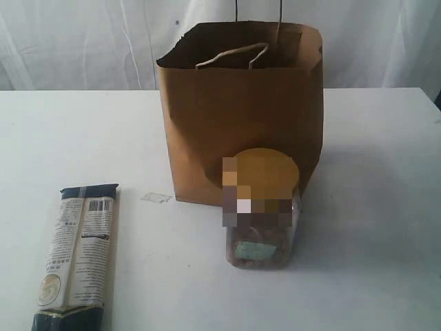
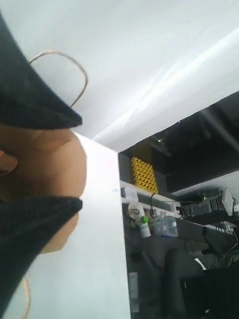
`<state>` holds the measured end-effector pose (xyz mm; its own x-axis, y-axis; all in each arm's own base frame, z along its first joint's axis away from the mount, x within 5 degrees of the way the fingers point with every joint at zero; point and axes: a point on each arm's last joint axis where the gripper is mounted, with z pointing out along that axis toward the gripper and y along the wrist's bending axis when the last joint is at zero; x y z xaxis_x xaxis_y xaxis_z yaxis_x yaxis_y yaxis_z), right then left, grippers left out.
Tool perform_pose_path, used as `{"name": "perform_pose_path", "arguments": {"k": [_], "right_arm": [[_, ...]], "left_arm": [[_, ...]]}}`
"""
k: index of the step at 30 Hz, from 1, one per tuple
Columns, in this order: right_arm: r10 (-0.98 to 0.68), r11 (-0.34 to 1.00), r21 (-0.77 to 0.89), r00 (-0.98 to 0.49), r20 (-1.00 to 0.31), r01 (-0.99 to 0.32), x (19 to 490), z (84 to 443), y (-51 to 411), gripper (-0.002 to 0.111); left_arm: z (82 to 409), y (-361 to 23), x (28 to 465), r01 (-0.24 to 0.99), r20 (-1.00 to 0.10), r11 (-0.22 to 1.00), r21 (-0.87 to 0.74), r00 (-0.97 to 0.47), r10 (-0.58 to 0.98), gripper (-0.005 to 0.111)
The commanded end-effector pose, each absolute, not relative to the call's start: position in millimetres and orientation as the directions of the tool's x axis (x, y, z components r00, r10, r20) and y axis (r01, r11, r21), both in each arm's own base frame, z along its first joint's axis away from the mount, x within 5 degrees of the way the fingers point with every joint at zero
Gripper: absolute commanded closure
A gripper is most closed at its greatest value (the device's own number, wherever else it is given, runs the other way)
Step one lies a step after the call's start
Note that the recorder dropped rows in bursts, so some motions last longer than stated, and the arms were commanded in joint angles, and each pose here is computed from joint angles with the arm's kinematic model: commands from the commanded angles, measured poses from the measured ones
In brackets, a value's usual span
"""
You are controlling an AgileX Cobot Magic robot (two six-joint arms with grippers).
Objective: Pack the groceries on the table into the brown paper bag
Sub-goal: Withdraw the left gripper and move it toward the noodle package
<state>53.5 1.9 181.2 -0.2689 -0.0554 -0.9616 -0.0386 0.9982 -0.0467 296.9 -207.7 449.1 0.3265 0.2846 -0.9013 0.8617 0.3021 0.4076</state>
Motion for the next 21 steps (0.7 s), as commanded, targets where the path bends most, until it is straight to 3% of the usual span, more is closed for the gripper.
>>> {"name": "perform_pose_path", "arguments": {"k": [1, 7, 10, 15, 18, 21], "right_arm": [[-0.056, 0.998, -0.05, -0.257, -0.965, -0.032, 53.3, 181.7, 1.5, 0.108], [-0.056, 0.998, -0.05, -0.257, -0.965, -0.032, 53.3, 181.7, 1.5, 0.108], [-0.056, 0.998, -0.05, -0.257, -0.965, -0.032, 53.3, 181.7, 1.5, 0.108], [-0.026, 1.0, -0.021, -0.258, -0.966, -0.024, 53.3, 181.7, 1.5, 0.108], [-0.026, 1.0, -0.021, -0.258, -0.966, -0.024, 53.3, 181.7, 1.5, 0.108], [-0.026, 1.0, -0.021, -0.258, -0.966, -0.024, 53.3, 181.7, 1.5, 0.108]], "left_arm": [[487.2, -192.2, 261.4, 0.816, -0.871, 0.314, 0.486, 0.421, 0.254, 0.085], [512.7, -167.1, 224.4, 0.725, -0.783, 0.317, 0.612, 0.5, 0.37, 0.107], [520.8, -149.4, 206.4, 0.695, -0.76, 0.349, 0.629, 0.455, 0.464, 0.107], [528.0, -111.0, 182.8, 0.625, -0.763, 0.511, 0.59, 0.226, 0.606, 0.107], [534.1, -84.1, 178.8, 0.469, -0.782, 0.674, 0.571, 0.06, 0.621, 0.107], [533.6, -60.0, 180.1, 0.272, -0.856, 0.856, 0.44, -0.16, 0.491, 0.107]]}}
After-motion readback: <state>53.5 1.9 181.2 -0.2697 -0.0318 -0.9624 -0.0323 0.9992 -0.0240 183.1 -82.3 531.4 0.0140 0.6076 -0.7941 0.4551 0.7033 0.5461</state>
